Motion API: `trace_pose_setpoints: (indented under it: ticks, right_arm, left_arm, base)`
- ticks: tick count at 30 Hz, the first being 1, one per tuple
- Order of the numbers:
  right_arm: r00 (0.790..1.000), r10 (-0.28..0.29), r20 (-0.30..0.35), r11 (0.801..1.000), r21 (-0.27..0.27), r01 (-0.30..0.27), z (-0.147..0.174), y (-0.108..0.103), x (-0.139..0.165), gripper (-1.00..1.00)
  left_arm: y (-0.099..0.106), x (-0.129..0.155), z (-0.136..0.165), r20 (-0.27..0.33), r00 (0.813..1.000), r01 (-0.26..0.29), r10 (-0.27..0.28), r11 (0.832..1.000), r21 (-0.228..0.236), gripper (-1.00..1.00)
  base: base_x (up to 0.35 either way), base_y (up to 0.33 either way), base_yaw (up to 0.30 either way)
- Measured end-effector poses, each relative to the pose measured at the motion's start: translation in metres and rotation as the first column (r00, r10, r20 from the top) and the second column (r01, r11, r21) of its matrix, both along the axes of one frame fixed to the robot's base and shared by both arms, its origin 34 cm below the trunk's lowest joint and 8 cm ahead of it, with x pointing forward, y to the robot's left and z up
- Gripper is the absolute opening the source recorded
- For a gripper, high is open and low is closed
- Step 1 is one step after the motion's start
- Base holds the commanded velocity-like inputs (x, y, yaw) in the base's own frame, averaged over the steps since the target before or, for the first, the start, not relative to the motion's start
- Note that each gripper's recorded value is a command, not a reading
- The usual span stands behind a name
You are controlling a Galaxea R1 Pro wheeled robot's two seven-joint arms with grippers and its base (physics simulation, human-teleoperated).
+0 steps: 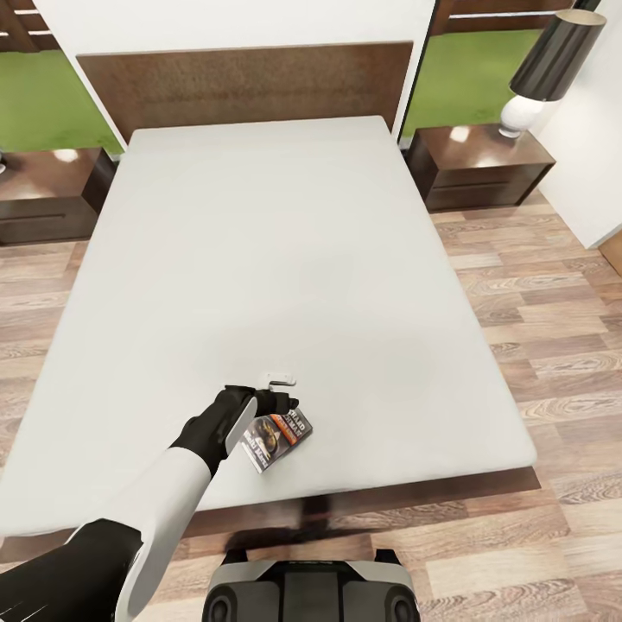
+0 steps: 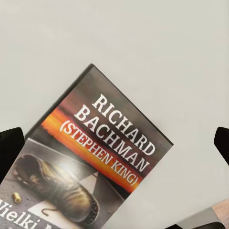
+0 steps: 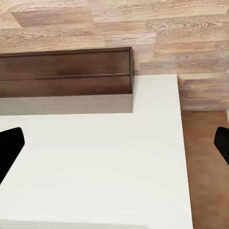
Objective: In the bedroom, move the book from the bed onto either nightstand, and place the two sandals side by side next to the bed.
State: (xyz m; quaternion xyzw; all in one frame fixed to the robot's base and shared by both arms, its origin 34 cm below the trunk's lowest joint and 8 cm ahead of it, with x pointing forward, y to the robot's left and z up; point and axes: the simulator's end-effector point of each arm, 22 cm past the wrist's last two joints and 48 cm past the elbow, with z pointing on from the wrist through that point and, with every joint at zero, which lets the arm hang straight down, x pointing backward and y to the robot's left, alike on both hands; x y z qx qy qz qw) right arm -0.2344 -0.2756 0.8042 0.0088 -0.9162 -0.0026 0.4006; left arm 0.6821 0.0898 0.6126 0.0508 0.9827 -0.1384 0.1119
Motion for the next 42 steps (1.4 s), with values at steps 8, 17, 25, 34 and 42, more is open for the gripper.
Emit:
trace_pose_setpoints:
  ticks: [8, 17, 25, 34, 42]
  right_arm:
    - [1.0, 0.0, -0.002, 1.0, 0.0, 0.0, 0.001, 0.0, 0.0, 1.0]
    - [1.0, 0.0, -0.007, 1.0, 0.0, 0.0, 0.003, 0.0, -0.001, 1.0]
    - [1.0, 0.0, -0.018, 1.0, 0.0, 0.0, 0.006, 0.0, -0.003, 1.0]
    - [1.0, 0.0, -0.024, 1.0, 0.0, 0.0, 0.009, 0.0, -0.004, 1.0]
    - [1.0, -0.001, -0.026, 1.0, -0.001, 0.001, 0.009, 0.0, -0.005, 1.0]
  left_arm:
    - [0.0, -0.001, -0.001, -0.002, 1.0, 0.0, 0.0, 1.0, 0.0, 1.0]
    - [0.0, -0.003, -0.004, -0.007, 1.0, 0.0, 0.0, 1.0, 0.0, 1.0]
    - [0.0, -0.007, -0.01, -0.017, 1.0, 0.0, 0.0, 1.0, 0.0, 1.0]
    - [0.0, -0.009, -0.014, -0.024, 1.0, 0.0, 0.0, 1.0, 0.0, 1.0]
    - [0.0, -0.01, -0.014, -0.025, 1.0, 0.0, 0.0, 1.0, -0.001, 1.0]
  base:
    - [0.0, 0.0, 0.0]
    - [0.0, 0.0, 0.0]
    - [0.0, 0.0, 0.0]
    - [0.0, 0.0, 0.0]
    - [0.0, 0.0, 0.0]
